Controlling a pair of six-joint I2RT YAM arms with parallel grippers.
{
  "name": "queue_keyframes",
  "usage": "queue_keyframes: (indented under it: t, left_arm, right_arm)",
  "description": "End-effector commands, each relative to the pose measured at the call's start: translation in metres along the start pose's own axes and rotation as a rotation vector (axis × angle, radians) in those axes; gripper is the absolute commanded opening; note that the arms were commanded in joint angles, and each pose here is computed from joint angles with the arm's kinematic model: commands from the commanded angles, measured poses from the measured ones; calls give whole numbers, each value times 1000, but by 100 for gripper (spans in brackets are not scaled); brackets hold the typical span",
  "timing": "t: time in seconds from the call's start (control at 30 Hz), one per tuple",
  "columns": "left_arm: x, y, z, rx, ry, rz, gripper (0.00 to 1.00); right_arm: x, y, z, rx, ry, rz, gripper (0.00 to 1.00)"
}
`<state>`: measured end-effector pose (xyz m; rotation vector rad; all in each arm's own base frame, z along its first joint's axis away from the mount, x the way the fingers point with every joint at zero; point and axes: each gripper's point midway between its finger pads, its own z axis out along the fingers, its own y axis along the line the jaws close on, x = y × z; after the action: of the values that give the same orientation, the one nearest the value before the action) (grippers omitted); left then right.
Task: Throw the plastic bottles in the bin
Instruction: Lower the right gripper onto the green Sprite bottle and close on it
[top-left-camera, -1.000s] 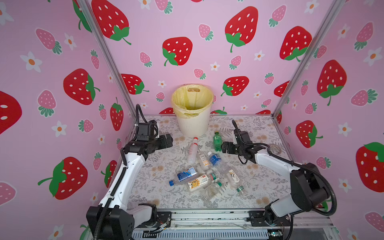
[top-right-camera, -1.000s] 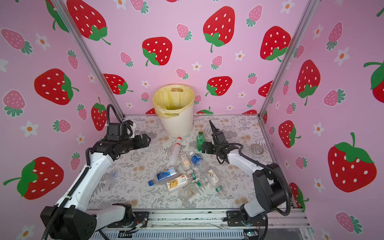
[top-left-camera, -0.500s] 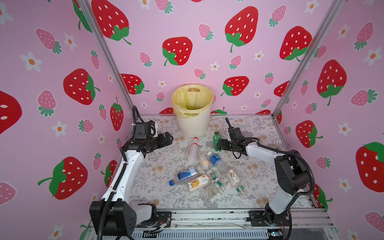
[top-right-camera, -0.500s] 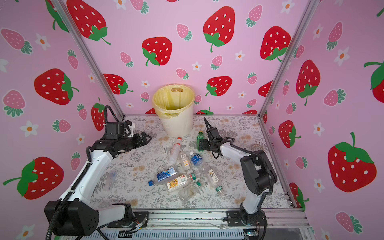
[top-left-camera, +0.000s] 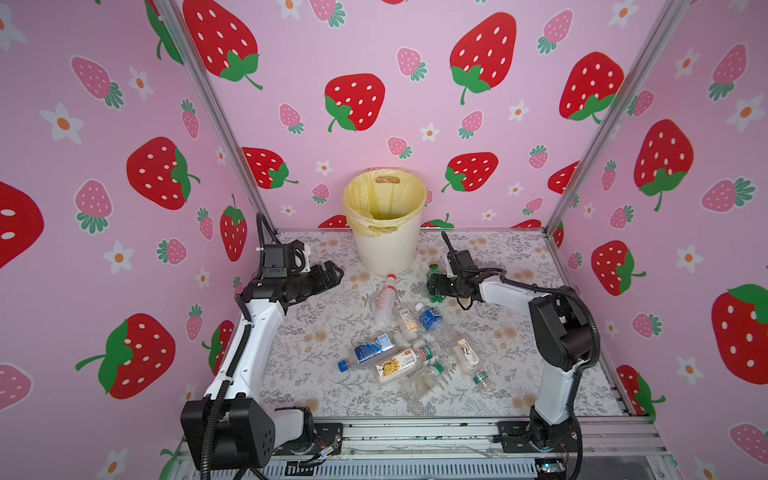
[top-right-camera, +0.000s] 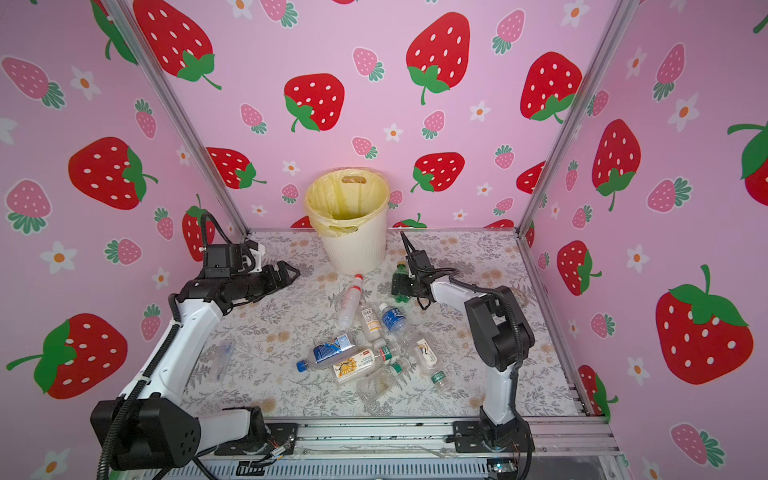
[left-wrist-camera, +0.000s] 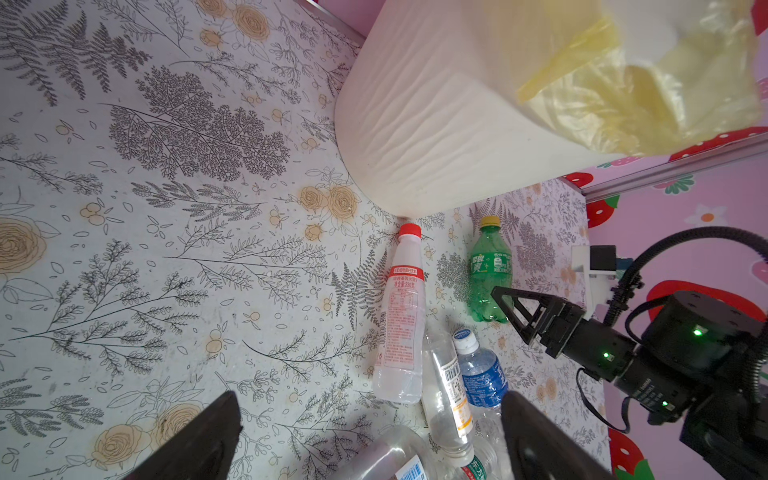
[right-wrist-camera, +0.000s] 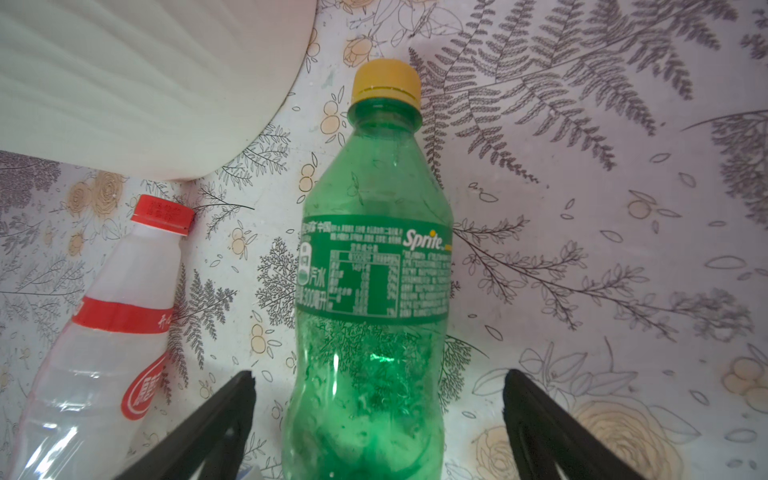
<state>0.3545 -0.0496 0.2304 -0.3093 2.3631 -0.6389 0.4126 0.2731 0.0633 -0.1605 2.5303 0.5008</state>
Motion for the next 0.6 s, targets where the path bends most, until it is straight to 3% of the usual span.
queue_keyframes:
  t: [0.0, 0.33, 0.57]
  left_arm:
    - [-1, -1, 0, 21, -5, -9, 99]
    - [0, -3, 0, 32, 1, -12, 99]
    - [-1, 0, -1, 19, 1, -14, 99]
  right_arm:
    - [2, 6, 7, -7, 25, -10, 93]
    - [4, 10, 24, 6, 52, -14, 85]
    - [11, 6, 28, 23, 68, -5, 66]
